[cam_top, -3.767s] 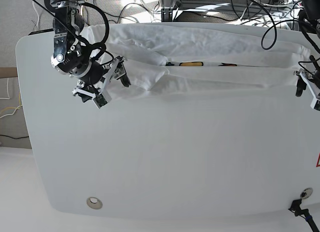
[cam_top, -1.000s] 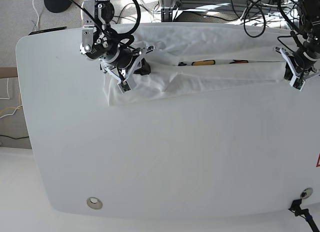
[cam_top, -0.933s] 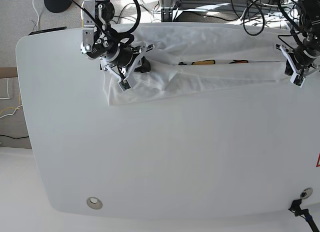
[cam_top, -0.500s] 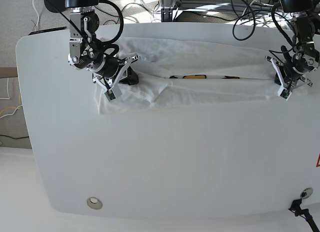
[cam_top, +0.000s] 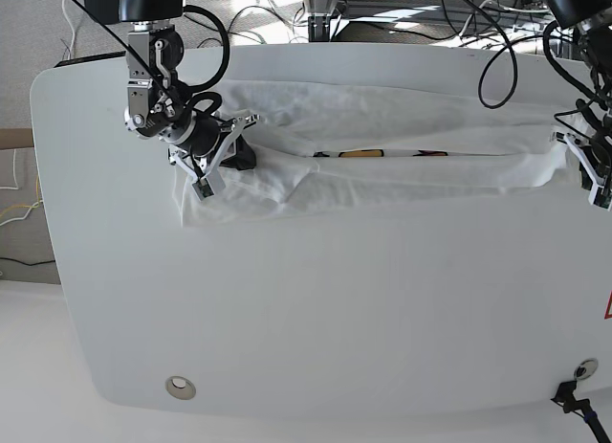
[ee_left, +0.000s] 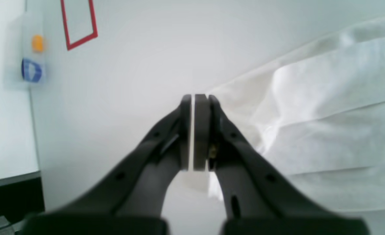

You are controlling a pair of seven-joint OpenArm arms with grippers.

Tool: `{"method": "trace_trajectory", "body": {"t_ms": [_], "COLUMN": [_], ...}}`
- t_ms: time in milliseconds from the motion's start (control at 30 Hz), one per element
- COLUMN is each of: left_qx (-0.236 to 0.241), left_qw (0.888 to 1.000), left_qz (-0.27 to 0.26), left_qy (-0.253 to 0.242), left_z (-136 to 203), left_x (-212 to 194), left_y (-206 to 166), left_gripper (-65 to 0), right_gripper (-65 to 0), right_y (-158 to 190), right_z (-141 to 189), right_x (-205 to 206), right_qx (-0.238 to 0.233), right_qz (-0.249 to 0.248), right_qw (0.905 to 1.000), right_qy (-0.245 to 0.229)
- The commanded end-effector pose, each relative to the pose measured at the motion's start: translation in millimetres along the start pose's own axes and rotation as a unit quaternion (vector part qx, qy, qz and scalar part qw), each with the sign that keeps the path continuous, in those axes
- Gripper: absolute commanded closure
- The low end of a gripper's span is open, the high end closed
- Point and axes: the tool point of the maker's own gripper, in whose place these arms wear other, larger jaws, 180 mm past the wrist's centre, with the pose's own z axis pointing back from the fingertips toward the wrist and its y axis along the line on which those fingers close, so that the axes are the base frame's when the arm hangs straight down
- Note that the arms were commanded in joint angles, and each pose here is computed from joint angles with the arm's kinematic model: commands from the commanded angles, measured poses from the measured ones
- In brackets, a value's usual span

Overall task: Fold the T-shirt properly
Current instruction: 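Press the folded shirt flat with both grippers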

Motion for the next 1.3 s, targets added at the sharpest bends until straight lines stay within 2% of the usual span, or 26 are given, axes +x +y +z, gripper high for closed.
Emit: {"method": "trace_trajectory", "body": {"t_ms": [0,133,233,300,400,467,500,633,700,733,867,1000,1267], "left_qx": [0.018,0.019,0.038,0.039,0.039,0.038,0.031,0.004,-0.01,-0.016,-0.044,-0.093,-0.108], "left_qw": [1.0,1.0,0.999,0.997,0.992,0.988,0.987,0.98,0.977,0.976,0.974,0.97,0.969], "left_qz": [0.002,0.008,0.029,0.056,0.121,0.141,0.152,0.197,0.21,0.216,0.22,0.222,0.221], "left_qy": [-0.015,-0.001,0.01,0.029,0.025,0.042,0.052,0.035,0.028,0.021,0.01,0.025,0.034], "left_z": [4,2,9,6,-1,-2,-2,0,0,0,-6,-19,-24], "left_x": [8,-3,-18,-38,-50,-65,-71,-68,-64,-61,-52,-53,-55], "left_y": [17,22,37,43,56,65,63,57,53,52,38,8,-3], "left_gripper": [0.0,0.0,0.0,0.0,0.0,-0.7,-9.8,-45.7,-57.1,-59.0,-59.2,-59.2,-59.2], "right_gripper": [0.0,0.0,0.0,0.0,0.0,-6.4,-8.0,-8.2,-8.2,-8.2,-8.2,-8.2,-8.2], "right_y": [-9,-8,-8,-8,-9,-8,-8,-8,-7,-7,-6,-7,-7], "right_z": [2,2,2,2,2,2,2,2,2,2,2,2,2], "right_x": [-9,-9,-9,-10,-12,-13,-13,-14,-14,-14,-14,-14,-14], "right_qx": [-0.019,-0.018,-0.018,-0.017,-0.02,-0.019,-0.019,-0.019,-0.018,-0.018,-0.016,-0.017,-0.017], "right_qz": [0.01,0.01,0.01,0.01,0.007,0.006,0.006,0.008,0.008,0.008,0.009,0.01,0.012], "right_qw": [0.9994,0.9994,0.9994,0.9994,0.9993,0.9993,0.9993,0.9993,0.9993,0.9993,0.9993,0.9993,0.9992], "right_qy": [0.028,0.028,0.028,0.029,0.03,0.031,0.031,0.033,0.032,0.032,0.032,0.033,0.034]}}
